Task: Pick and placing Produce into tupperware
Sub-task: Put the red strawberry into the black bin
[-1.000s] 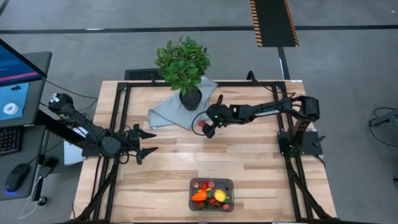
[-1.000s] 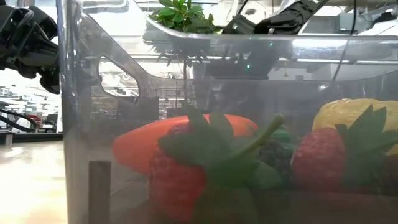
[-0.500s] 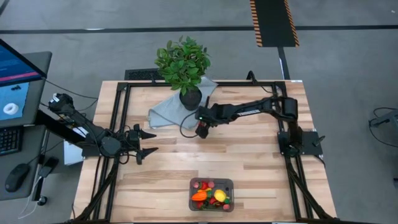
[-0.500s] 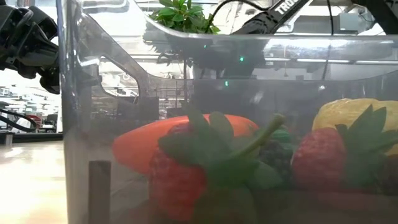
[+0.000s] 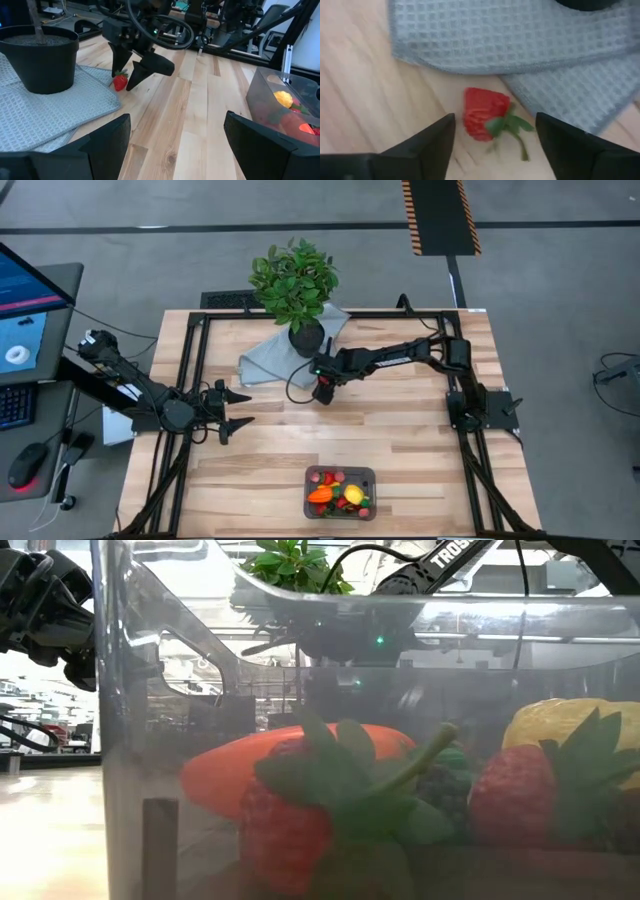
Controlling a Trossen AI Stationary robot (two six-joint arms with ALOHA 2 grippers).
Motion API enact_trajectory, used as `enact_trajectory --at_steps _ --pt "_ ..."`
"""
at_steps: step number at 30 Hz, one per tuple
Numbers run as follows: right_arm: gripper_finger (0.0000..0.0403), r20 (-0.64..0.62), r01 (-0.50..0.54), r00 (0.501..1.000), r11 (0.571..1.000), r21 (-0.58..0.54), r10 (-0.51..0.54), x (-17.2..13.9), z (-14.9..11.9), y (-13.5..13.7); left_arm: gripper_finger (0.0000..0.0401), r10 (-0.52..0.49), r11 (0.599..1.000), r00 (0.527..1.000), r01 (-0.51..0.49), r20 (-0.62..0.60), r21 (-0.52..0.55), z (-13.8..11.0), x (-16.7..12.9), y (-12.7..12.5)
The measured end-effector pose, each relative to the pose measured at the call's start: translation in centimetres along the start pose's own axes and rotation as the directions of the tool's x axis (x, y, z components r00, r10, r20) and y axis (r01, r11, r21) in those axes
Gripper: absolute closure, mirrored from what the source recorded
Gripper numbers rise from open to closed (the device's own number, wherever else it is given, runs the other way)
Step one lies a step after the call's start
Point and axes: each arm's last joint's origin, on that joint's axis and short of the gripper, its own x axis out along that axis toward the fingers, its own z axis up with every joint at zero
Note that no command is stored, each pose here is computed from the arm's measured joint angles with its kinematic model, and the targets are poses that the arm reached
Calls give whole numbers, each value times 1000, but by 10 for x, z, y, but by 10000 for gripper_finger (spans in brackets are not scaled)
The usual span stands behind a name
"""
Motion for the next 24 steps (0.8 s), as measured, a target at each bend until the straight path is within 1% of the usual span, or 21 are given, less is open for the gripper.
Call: enact_trajectory --at_steps 4,9,17,21,24 --pt "143 2 -35 999 999 -1 35 0 1 1 92 0 1000 1000 0 0 -1 0 0 0" --pt "187 8 -41 999 999 -4 41 0 1 3 92 0 1000 1000 0 0 -4 0 0 0" --pt "266 46 -67 997 997 -33 68 -2 1 15 92 0 1000 1000 0 0 -4 0 0 0" --pt "289 75 -85 993 994 -68 90 -6 3 25 92 0 1000 1000 0 0 -4 0 0 0" --pt "293 94 -100 990 992 -81 107 -11 6 33 92 0 1000 1000 0 0 -4 0 0 0"
